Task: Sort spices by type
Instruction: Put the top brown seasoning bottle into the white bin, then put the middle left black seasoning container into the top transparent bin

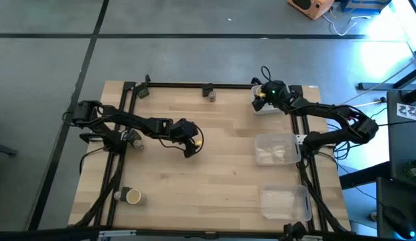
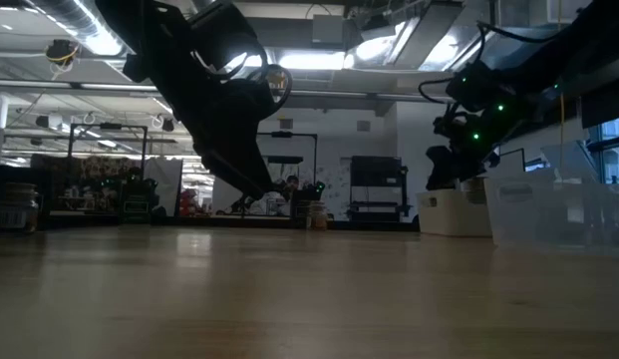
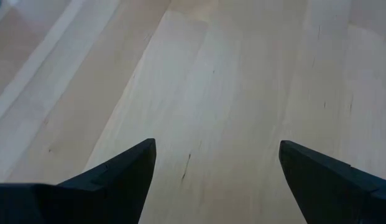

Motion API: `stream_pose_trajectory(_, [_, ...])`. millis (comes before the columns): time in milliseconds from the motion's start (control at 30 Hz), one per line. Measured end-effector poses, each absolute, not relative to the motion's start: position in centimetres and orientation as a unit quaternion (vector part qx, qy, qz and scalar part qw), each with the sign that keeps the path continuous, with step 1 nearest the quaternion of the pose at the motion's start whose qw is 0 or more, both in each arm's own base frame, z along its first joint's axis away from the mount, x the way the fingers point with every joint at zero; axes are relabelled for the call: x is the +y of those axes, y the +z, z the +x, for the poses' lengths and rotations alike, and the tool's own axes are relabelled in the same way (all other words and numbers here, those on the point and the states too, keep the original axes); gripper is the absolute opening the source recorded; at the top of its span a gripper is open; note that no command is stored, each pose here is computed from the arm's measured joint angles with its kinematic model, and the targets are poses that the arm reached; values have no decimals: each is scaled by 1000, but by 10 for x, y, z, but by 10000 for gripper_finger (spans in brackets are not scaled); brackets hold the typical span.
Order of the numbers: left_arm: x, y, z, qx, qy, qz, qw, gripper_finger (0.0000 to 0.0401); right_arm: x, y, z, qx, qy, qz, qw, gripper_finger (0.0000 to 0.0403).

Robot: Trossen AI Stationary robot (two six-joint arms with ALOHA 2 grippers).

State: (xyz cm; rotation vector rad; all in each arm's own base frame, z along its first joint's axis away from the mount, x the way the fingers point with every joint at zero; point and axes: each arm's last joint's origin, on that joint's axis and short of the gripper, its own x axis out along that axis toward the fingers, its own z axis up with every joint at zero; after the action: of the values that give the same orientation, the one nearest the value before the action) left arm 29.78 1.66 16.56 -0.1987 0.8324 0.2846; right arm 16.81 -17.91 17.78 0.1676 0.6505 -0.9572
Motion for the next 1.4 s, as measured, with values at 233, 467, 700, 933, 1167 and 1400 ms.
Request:
stream_pose_trajectory(233, [17,166,298,402,138,-97,900,324,-180,179,168,311,-459,72,829,376])
stream_pose_trajectory(467, [17,166,298,402,138,-97,900,324,-180,220,167,316,-461,44,828,388])
stream_pose_trajectory(700, [17,169,302,375,141,-94,911,324,-159,275,169,283,-385,36,878,385])
stream_pose_trajectory(933, [20,187,318,267,125,-30,955,324,-118,289,200,213,-211,13,954,385])
stream_pose_trajectory(1167, [16,225,331,264,102,38,958,324,-86,279,228,234,-132,-16,963,385])
stream_pose_trajectory(1400, [15,267,320,411,160,56,896,324,-75,261,248,266,-134,-32,954,386])
